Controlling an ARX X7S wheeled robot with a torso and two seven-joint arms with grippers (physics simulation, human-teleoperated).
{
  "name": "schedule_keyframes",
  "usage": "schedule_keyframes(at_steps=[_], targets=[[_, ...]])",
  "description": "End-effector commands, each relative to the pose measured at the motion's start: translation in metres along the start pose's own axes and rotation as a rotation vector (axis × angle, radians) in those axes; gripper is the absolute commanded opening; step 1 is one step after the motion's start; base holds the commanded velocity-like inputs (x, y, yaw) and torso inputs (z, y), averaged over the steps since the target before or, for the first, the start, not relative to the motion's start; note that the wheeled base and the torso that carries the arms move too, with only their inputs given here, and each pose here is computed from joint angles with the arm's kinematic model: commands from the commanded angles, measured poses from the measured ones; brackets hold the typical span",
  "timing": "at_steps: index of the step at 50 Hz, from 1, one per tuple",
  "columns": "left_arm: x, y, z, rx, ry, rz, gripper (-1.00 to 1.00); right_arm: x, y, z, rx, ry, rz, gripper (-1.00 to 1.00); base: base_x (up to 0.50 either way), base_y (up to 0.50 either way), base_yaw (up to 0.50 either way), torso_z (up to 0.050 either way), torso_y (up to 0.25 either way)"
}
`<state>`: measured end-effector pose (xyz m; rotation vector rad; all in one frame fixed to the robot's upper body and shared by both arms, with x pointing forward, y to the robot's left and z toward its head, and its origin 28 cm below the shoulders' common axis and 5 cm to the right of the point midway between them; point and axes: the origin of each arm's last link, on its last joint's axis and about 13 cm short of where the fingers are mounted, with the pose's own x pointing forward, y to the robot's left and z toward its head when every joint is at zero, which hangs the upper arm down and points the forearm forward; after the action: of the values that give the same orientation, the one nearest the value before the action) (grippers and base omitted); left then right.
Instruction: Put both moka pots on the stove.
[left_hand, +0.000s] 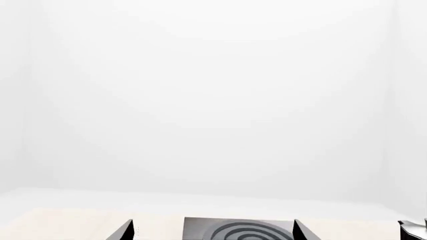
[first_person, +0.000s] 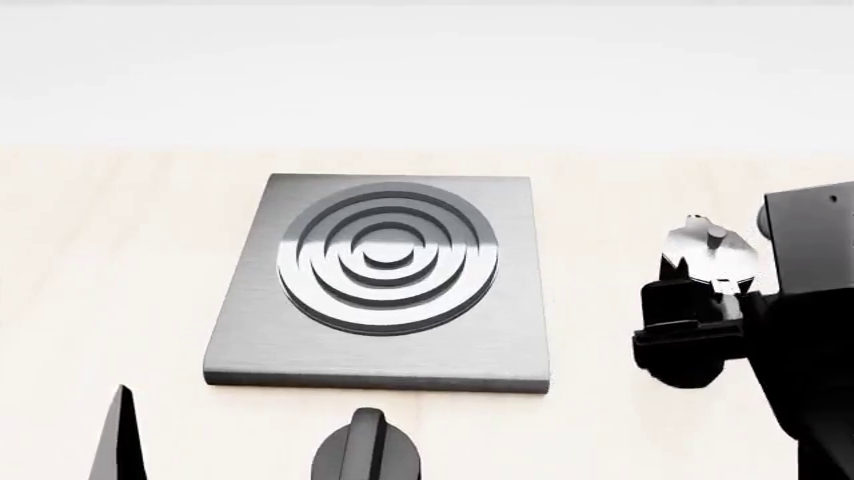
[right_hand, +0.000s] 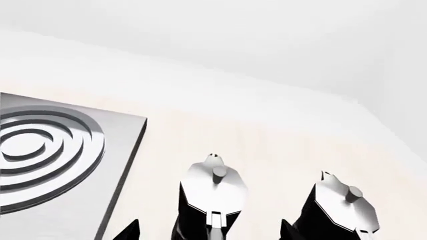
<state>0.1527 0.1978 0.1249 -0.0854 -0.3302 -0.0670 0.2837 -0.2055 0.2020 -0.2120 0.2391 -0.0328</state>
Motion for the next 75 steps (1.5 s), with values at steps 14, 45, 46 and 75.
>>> schedule_keyframes(at_steps=[14, 45, 46, 75], targets=[[0.000, 0.000, -0.002, 0.001, 0.005, -0.004, 1.00, 0.024, -0.002, -0.019, 0.051, 0.111, 0.046, 1.00, 0.00, 0.00, 0.00, 0.000, 0.000], [-0.001, -0.003, -0.003, 0.002, 0.010, -0.014, 1.00, 0.050, -0.005, -0.036, 0.087, 0.152, 0.057, 1.00, 0.00, 0.00, 0.00, 0.000, 0.000], [0.000, -0.002, -0.004, 0.002, 0.010, -0.014, 1.00, 0.051, -0.006, -0.037, 0.090, 0.151, 0.057, 1.00, 0.00, 0.00, 0.00, 0.000, 0.000], [-0.001, -0.004, -0.002, 0.002, 0.011, -0.018, 1.00, 0.065, -0.008, -0.057, 0.134, 0.185, 0.051, 1.00, 0.00, 0.00, 0.00, 0.000, 0.000]])
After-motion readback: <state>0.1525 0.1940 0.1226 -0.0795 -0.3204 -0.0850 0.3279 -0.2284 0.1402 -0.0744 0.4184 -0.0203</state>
